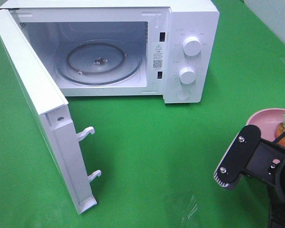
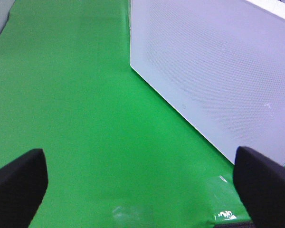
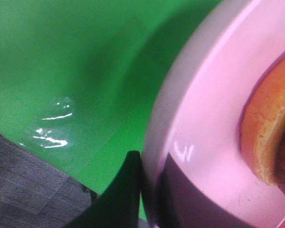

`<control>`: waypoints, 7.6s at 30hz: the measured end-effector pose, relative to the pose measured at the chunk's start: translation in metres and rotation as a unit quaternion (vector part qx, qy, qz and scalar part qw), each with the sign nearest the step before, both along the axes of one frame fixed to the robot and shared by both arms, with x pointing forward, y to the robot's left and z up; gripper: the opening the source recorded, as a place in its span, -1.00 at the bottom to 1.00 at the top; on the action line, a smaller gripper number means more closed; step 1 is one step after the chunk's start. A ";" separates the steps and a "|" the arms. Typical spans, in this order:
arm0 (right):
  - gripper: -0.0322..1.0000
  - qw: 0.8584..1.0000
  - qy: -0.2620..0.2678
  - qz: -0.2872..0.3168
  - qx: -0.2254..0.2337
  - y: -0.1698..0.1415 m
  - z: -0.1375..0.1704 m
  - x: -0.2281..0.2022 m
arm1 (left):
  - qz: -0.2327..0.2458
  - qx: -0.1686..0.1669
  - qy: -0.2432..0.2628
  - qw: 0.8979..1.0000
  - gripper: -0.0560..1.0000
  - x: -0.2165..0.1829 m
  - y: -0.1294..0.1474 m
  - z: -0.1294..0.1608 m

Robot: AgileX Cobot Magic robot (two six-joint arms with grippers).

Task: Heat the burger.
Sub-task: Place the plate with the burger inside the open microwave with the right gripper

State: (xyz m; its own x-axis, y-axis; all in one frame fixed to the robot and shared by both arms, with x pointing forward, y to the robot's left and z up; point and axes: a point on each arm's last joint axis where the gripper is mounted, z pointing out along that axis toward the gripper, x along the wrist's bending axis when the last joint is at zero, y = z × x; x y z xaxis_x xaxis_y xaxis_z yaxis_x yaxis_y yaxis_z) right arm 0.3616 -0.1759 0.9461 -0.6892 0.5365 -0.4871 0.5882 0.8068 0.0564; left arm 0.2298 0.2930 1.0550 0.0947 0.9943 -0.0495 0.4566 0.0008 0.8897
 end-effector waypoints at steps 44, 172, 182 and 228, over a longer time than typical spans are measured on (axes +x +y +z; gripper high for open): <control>-0.81 0.863 -0.084 0.496 -0.036 0.048 0.007 0.007 | 0.000 0.000 0.000 1.000 0.96 0.000 0.000 0.000; -0.81 0.764 -0.084 0.637 -0.061 0.135 0.006 0.190 | 0.000 0.000 0.000 1.000 0.96 0.000 0.000 0.000; -0.81 0.777 -0.098 0.619 -0.053 0.146 0.012 0.206 | 0.000 0.000 0.000 1.000 0.96 0.000 0.000 0.000; -0.81 0.823 -0.103 0.555 -0.057 0.187 -0.012 0.291 | 0.000 0.000 0.000 1.000 0.96 0.000 0.000 0.000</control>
State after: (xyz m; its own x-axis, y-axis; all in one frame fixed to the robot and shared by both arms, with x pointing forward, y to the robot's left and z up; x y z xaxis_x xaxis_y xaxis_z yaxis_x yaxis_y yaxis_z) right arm 0.6531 0.0106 0.9338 -0.6202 -0.4263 -0.6585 -0.5287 0.8473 -0.0506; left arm 0.2298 0.2930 1.0550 0.0947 0.9943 -0.0495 0.4566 0.0008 0.8897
